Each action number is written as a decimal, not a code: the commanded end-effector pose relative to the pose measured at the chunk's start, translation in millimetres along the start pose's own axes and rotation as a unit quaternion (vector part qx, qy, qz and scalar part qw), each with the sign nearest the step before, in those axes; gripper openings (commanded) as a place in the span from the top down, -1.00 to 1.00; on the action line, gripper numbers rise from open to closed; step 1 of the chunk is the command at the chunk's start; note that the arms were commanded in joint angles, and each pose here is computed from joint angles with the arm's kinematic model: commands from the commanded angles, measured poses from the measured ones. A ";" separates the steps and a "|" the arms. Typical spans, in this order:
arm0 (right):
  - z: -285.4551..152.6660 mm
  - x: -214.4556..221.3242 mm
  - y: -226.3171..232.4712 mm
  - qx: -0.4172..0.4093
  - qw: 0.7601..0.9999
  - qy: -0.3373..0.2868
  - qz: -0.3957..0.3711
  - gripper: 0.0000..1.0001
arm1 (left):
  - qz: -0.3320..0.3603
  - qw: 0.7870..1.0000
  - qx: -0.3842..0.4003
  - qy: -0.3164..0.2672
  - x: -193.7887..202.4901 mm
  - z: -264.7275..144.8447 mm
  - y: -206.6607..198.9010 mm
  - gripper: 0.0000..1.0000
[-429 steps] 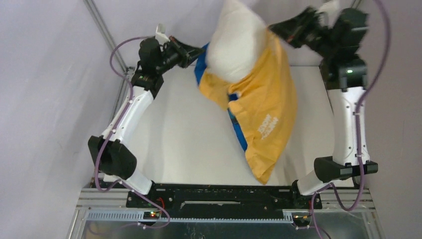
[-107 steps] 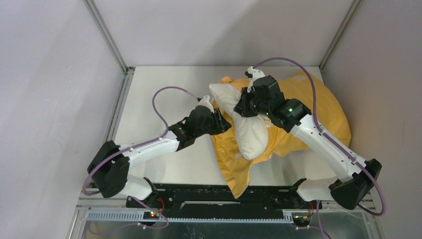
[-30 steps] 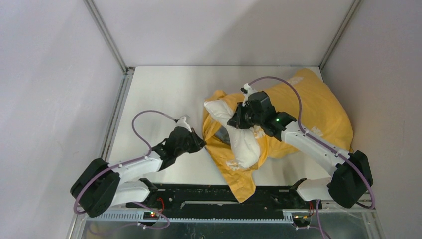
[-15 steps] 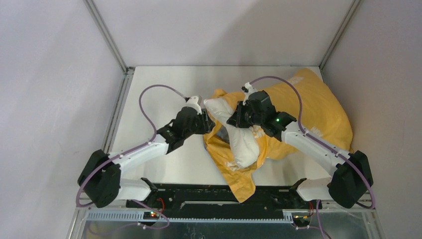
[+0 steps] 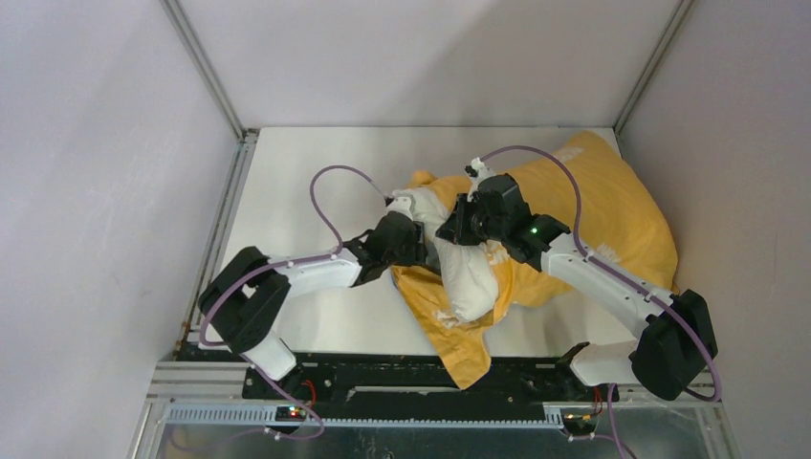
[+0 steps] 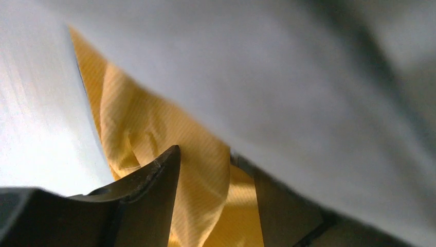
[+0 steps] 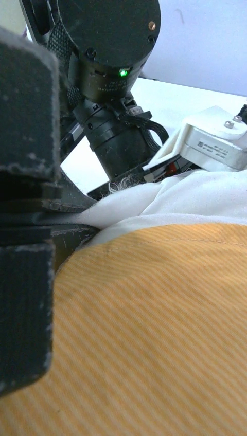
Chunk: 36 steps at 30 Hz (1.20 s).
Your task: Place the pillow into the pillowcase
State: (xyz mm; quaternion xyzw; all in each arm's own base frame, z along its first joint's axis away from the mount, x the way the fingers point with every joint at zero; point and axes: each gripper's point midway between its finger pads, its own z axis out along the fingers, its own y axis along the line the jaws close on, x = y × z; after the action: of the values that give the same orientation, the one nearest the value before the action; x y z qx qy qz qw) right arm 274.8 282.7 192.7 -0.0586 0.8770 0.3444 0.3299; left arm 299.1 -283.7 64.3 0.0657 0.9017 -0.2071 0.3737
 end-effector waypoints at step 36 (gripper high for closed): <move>57.8 -12.0 -33.2 0.197 0.975 0.026 -0.097 1.00 | -0.088 0.957 0.218 -0.169 -106.2 -165.8 -40.1 1.00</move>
State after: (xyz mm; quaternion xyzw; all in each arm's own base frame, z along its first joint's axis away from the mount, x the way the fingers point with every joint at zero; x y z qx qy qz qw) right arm 294.9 313.2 122.3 -0.1407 0.9269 0.1563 0.3108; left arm 273.5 -229.3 240.8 0.0006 0.7906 -0.3784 0.4814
